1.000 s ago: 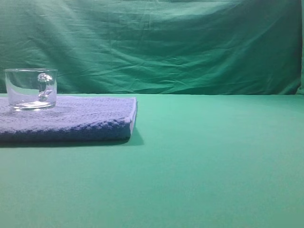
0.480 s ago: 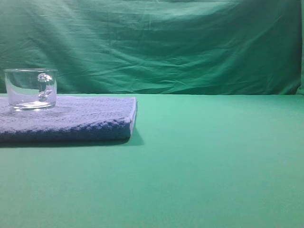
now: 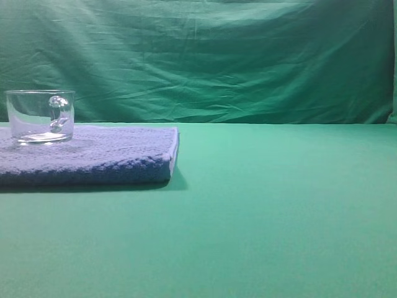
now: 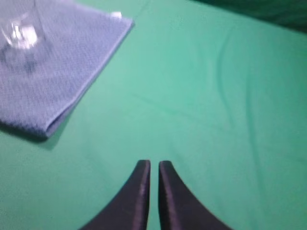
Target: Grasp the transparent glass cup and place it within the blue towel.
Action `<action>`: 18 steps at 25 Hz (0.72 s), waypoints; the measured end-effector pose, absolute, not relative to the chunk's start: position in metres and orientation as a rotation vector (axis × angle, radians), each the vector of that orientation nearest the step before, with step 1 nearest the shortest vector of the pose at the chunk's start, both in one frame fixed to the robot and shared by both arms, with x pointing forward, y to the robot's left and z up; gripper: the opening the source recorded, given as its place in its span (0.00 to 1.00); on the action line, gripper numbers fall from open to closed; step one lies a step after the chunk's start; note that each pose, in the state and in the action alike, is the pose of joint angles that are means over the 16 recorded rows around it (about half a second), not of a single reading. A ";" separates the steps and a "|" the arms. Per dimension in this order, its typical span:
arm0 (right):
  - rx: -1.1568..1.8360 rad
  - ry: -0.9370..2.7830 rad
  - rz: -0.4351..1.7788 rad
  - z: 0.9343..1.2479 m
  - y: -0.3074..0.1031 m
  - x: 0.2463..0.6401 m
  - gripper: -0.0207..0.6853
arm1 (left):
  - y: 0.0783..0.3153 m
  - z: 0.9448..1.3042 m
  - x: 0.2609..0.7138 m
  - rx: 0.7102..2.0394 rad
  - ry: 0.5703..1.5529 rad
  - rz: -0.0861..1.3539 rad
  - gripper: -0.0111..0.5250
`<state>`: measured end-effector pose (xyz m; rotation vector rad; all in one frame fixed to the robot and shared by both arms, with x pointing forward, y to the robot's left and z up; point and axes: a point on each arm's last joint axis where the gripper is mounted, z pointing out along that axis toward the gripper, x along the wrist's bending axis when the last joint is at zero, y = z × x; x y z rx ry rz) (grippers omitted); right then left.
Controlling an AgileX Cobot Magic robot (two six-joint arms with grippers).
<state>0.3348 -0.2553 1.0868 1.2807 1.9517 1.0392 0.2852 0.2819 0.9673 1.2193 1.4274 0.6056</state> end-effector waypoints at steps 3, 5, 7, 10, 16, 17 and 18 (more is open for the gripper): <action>1.240 1.839 1.119 1.077 -0.266 0.327 0.13 | 0.282 0.967 0.285 1.219 1.427 0.606 0.02; 1.222 1.760 1.157 1.069 -0.273 0.320 0.13 | 0.282 0.967 0.285 1.219 1.427 0.606 0.02; 1.214 1.684 1.182 1.058 -0.279 0.314 0.13 | 0.282 0.967 0.285 1.219 1.427 0.606 0.02; 1.214 1.581 1.198 1.040 -0.287 0.306 0.13 | 0.282 0.967 0.285 1.219 1.427 0.606 0.02; 1.254 1.432 1.185 1.001 -0.296 0.296 0.13 | 0.282 0.967 0.285 1.219 1.427 0.606 0.02; 1.264 1.413 1.180 0.995 -0.297 0.295 0.13 | 0.282 0.967 0.285 1.219 1.427 0.606 0.02; 1.275 1.396 1.176 0.989 -0.298 0.294 0.13 | 0.282 0.967 0.285 1.219 1.427 0.606 0.02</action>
